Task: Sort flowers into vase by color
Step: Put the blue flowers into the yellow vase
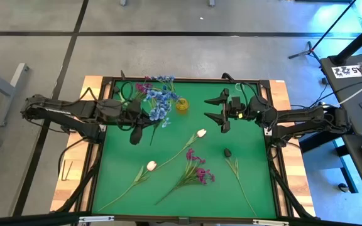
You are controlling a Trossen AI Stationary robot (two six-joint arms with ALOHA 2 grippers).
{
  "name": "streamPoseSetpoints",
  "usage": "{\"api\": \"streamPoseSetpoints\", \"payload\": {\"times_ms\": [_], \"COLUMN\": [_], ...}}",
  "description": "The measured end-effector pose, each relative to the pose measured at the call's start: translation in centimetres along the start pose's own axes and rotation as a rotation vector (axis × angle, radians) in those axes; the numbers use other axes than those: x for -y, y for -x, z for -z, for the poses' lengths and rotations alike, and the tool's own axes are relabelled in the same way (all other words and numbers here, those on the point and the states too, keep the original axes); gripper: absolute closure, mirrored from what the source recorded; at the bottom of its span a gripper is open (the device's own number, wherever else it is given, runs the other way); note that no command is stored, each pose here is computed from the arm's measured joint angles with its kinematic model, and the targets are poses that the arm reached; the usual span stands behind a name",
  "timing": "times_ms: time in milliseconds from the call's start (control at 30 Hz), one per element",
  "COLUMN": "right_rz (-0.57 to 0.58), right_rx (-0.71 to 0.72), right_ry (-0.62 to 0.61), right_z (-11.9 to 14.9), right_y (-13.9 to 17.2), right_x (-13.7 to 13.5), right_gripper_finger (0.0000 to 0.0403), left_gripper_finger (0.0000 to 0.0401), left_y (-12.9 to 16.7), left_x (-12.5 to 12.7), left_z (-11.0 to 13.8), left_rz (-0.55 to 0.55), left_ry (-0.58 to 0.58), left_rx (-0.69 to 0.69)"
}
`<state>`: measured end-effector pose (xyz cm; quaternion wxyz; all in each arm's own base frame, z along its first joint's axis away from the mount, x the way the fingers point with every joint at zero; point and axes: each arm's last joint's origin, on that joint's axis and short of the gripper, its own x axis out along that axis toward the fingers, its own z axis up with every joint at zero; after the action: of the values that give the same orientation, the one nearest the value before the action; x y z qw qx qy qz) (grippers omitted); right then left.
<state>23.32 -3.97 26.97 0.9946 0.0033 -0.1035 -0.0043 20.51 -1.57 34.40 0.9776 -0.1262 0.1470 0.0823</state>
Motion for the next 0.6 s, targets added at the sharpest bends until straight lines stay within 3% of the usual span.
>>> {"api": "streamPoseSetpoints", "payload": {"times_ms": [367,600], "right_rz": [0.000,0.001], "right_rx": [-0.018,-0.029], "right_ry": [-0.002,-0.004], "right_z": [0.2,0.3], "right_y": [0.0,0.0], "right_x": [0.0,0.0], "right_gripper_finger": [0.0139,0.0139], "left_gripper_finger": [0.0389,0.0389], "left_y": [2.8,3.9], "left_x": [0.4,0.3], "left_z": [-2.8,-3.3], "left_rz": [-0.007,-0.024], "left_ry": [-0.024,-0.018], "left_rx": [0.028,-0.016]}}
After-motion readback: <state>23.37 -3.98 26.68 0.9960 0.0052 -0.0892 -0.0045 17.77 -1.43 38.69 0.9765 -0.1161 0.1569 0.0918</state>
